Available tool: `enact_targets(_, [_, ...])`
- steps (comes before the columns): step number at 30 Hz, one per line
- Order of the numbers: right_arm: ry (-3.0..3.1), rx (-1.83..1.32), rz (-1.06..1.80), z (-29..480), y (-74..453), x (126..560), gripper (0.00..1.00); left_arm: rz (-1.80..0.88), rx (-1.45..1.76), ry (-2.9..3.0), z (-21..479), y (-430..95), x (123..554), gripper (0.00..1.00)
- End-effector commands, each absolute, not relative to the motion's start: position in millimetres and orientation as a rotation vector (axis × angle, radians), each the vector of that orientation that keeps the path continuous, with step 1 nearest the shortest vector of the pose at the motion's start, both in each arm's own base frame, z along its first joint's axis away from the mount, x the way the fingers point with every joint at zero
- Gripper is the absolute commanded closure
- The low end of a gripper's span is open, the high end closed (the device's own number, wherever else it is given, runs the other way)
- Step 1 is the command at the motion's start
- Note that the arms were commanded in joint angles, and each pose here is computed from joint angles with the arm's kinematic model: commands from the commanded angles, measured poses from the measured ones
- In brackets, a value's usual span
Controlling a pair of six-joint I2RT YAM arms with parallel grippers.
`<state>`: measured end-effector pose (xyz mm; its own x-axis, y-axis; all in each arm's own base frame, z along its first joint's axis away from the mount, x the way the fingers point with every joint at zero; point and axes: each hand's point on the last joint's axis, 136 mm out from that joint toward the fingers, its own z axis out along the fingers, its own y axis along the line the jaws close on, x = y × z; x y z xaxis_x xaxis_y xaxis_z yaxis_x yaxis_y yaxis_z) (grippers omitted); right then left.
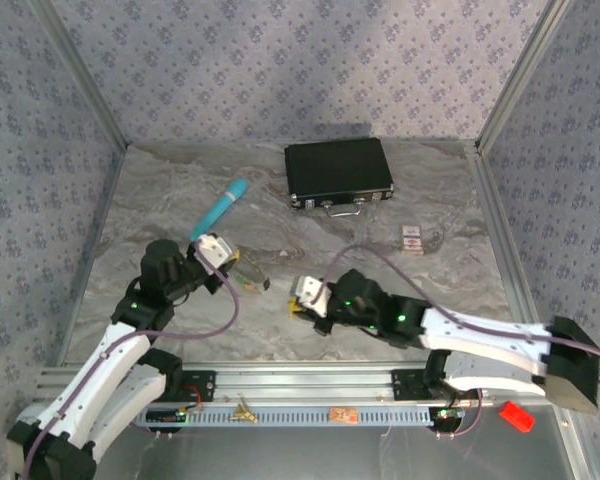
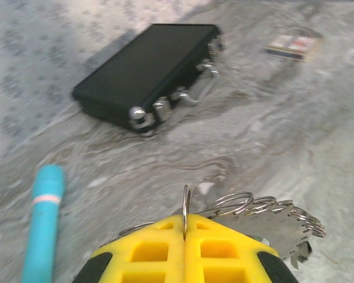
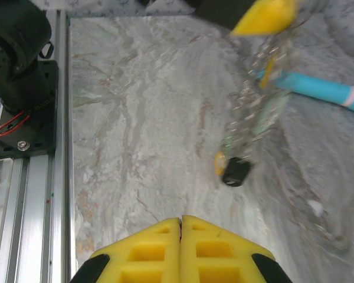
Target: Put the keys on the keyring
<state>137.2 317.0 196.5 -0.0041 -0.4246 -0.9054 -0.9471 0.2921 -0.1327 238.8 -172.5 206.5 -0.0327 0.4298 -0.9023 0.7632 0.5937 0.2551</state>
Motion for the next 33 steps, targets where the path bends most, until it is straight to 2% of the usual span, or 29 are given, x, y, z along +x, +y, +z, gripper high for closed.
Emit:
enact_targets(1, [1.672, -1.321, 0.665, 184.8, 282.5, 131.6, 1.00, -0.369, 1.168, 1.491, 230.8, -201.2, 227.6, 1.00])
enact_targets(13, [1.434, -1.313, 0.767, 237.1, 279.5, 132.3, 1.00, -0.643, 1.262, 1.557, 220.5, -276.6, 202.0, 1.00])
enact_targets(21, [1.428, -1.314, 0.785, 237.3, 282.3, 141.4, 1.00, -0.773, 1.303, 1.605, 217.5, -292.9, 183.4, 1.00])
enact_targets(33, [1.450, -1.244, 0.669, 236.7, 286.1, 175.5, 1.00, -0.841, 1.210, 1.692, 215.7, -298.2, 185.3, 1.00])
